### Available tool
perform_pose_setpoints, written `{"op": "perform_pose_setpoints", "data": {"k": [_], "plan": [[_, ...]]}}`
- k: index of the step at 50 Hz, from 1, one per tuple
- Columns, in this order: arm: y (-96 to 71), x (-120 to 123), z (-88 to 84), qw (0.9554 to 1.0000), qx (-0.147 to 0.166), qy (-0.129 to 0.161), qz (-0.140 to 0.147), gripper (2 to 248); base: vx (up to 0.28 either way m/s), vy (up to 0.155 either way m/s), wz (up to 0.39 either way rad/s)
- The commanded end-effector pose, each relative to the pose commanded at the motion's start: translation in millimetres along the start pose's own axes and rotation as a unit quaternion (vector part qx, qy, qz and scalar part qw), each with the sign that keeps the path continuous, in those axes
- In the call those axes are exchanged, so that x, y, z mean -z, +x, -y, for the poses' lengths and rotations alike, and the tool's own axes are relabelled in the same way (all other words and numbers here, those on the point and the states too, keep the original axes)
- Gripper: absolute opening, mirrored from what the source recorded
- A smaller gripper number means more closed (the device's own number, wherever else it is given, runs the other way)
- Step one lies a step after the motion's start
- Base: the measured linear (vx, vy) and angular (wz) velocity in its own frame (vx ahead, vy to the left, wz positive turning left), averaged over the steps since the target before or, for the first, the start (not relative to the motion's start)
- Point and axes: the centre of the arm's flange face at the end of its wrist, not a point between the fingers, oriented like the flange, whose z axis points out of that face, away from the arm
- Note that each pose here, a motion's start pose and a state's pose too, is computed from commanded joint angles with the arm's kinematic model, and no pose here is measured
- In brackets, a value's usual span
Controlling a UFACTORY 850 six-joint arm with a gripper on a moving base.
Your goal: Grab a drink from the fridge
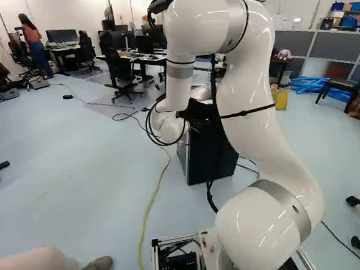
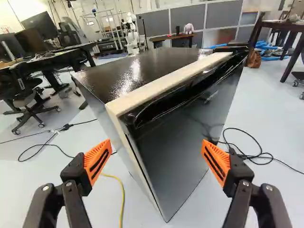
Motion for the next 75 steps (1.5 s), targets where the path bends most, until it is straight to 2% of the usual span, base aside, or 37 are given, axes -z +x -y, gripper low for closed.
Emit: {"op": "perform_pose_setpoints", "data": {"k": [22,75], "plan": [[1.9,-10,5.3,0.9996,-0.014,-0.021,-0.013,247,0.0,0.0,0.0],[5.0,-8,-3.4,0.9966,-0.032,-0.068,-0.034,247,0.0,0.0,0.0]]}}
